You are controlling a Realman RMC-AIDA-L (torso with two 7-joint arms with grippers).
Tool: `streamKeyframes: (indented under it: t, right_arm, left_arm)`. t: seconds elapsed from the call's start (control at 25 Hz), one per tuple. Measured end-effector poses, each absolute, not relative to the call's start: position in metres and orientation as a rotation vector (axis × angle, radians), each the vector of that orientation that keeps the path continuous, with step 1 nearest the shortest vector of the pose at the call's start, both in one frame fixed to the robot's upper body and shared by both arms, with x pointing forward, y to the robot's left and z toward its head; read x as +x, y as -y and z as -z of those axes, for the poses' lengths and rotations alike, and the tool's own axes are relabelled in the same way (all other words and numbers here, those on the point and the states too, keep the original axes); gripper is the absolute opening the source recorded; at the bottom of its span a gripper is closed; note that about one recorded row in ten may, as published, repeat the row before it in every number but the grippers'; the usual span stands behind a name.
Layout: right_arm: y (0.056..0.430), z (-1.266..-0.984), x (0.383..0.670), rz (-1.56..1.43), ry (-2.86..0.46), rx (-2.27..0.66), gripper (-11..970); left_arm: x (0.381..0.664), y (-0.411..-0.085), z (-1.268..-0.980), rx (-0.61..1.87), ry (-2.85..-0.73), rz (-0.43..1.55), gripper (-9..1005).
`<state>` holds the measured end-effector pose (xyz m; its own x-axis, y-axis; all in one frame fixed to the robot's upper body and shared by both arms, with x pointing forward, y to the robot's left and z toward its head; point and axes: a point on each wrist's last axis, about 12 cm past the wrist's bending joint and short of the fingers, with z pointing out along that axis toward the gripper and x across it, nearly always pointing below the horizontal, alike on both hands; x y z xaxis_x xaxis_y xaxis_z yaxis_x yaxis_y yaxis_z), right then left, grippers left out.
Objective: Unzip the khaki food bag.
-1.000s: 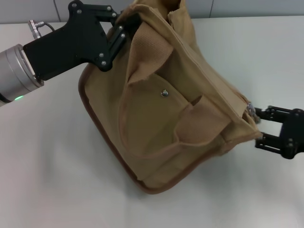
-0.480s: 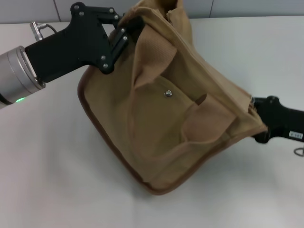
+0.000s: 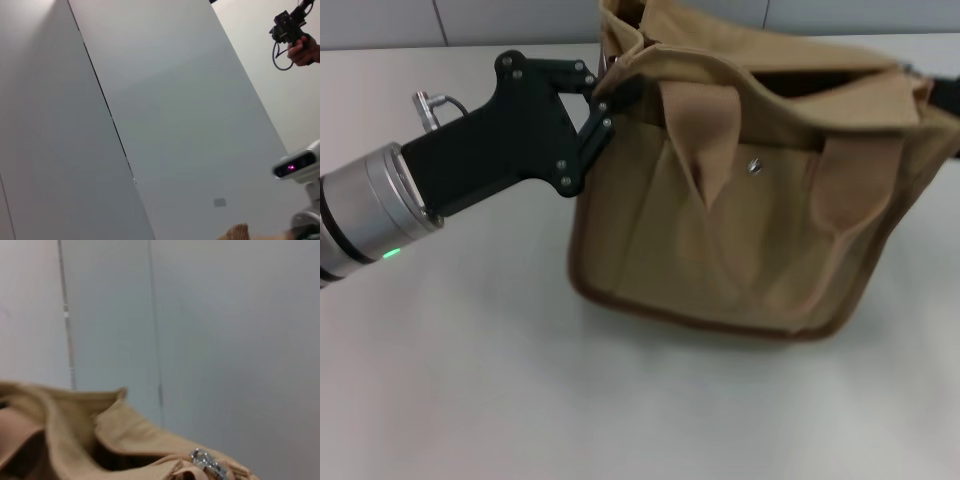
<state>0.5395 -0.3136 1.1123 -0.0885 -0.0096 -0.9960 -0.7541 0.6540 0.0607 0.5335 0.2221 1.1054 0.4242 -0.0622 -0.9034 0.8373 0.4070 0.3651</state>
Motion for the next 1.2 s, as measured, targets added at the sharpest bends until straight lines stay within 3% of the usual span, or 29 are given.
streamKeyframes:
  t: [0.2,0.28,0.6,0.64,0.8,1.2]
  right_arm:
    - [0.307,-1.131,0.571,-0.62,-1.54,-0.66,62]
    - [0.302,-1.134,0.584,-0.629,-1.556,-0.652,57]
    - [0.3,-1.126,0.578,-0.628,-1.575,-0.653,63]
    - [0.306,-1.125,0.571,-0.619,-1.581,-0.649,261]
    - [0.316,-1.121,0.559,-0.609,-1.591,-0.632,324]
    - [0.361,-1.112,0.497,-0.625,-1.462,-0.44,510]
  left_arm:
    - [0.524,-0.217,-1.091,0.972,-1.017,0.755,136]
    - [0.519,-0.214,-1.083,0.976,-1.049,0.793,137]
    - [0.505,-0.217,-1.072,0.947,-1.094,0.835,143]
    - [0.503,-0.219,-1.071,0.935,-1.1,0.842,143]
    - [0.5,-0.224,-1.071,0.917,-1.107,0.847,146]
    - [0.478,-0.271,-1.08,0.797,-1.056,0.783,551]
